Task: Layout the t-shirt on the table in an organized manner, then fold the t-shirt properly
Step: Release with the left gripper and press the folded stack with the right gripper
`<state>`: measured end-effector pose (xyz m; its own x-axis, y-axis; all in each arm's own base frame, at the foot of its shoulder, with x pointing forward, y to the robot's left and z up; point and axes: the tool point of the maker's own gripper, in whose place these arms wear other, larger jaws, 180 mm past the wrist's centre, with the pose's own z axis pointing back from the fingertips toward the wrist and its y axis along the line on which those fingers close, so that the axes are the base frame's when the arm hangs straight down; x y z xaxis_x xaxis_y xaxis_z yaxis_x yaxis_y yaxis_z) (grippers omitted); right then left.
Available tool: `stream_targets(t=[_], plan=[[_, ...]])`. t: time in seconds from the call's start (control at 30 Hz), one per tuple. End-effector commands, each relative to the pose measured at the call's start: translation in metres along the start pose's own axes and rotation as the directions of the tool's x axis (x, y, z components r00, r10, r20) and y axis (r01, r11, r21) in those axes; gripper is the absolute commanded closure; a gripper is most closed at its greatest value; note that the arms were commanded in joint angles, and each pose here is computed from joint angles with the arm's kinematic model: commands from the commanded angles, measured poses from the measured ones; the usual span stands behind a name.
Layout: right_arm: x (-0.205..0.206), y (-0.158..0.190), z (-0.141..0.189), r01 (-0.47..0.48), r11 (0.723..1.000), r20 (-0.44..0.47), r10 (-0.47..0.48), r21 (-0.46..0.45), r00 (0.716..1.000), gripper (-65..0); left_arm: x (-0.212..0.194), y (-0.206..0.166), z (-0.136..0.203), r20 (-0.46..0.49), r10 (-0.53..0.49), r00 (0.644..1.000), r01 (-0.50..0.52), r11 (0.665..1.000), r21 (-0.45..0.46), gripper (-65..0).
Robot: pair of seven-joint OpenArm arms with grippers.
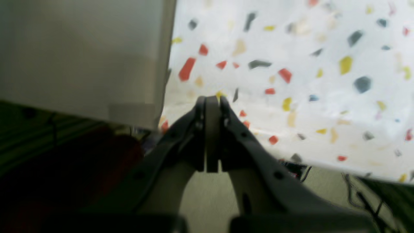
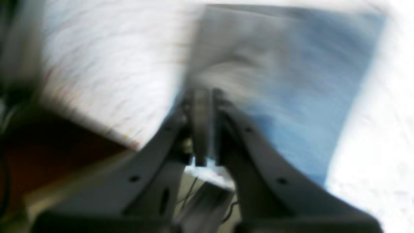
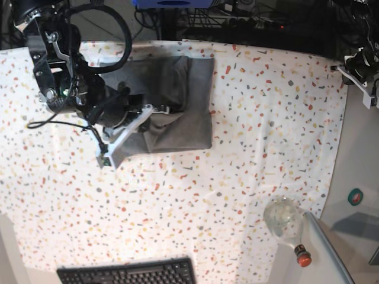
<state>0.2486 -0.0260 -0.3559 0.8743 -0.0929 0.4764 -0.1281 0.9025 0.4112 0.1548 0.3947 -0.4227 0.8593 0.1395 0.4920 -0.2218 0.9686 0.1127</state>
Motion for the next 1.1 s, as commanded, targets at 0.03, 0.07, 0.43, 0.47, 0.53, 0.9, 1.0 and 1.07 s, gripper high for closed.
stream_targets(t=[0.03, 0.07, 0.43, 0.47, 0.53, 0.9, 1.0, 1.07], plan=[[0.013, -0.023, -0.003, 0.081, 0.996, 0.072, -0.078, -0.034, 0.994, 0.0, 0.011, 0.020, 0.009, 0.031, -0.002, 1.000, 0.001, 0.999, 0.049, 0.0], [0.011, -0.034, -0.008, 0.102, 0.993, 0.072, -0.098, -0.057, 0.993, 0.0, 0.012, 0.021, 0.010, 0.035, 0.001, 0.999, -0.003, 0.999, 0.052, 0.0], [-0.021, -0.037, -0.056, 0.001, 0.996, -0.071, -0.007, -0.094, 0.997, 0.0, 0.019, 0.017, 0.008, 0.050, 0.002, 0.999, -0.004, 0.999, 0.045, 0.0], [-0.019, -0.030, -0.059, -0.016, 0.997, -0.075, 0.010, -0.081, 0.997, 0.0, 0.019, 0.017, 0.008, 0.050, 0.002, 0.999, -0.004, 0.999, 0.045, 0.0], [-0.015, -0.014, -0.068, -0.028, 0.998, -0.082, 0.023, -0.055, 0.996, 0.0, 0.019, 0.017, 0.008, 0.050, 0.002, 0.999, -0.004, 0.999, 0.045, 0.0], [0.004, 0.052, -0.126, -0.150, 0.989, -0.153, 0.149, 0.000, 0.977, 0.0, 0.019, 0.017, 0.007, 0.050, 0.004, 0.999, -0.006, 0.999, 0.043, 0.0], [0.010, 0.065, -0.120, -0.203, 0.979, -0.129, 0.205, 0.028, 0.970, 0.0, 0.019, 0.017, 0.007, 0.050, 0.004, 0.999, -0.006, 0.999, 0.043, 0.0], [0.004, 0.073, -0.101, -0.223, 0.972, -0.143, 0.231, 0.067, 0.962, 0.0, 0.019, 0.017, 0.007, 0.050, 0.003, 0.999, -0.005, 0.999, 0.044, 0.0]])
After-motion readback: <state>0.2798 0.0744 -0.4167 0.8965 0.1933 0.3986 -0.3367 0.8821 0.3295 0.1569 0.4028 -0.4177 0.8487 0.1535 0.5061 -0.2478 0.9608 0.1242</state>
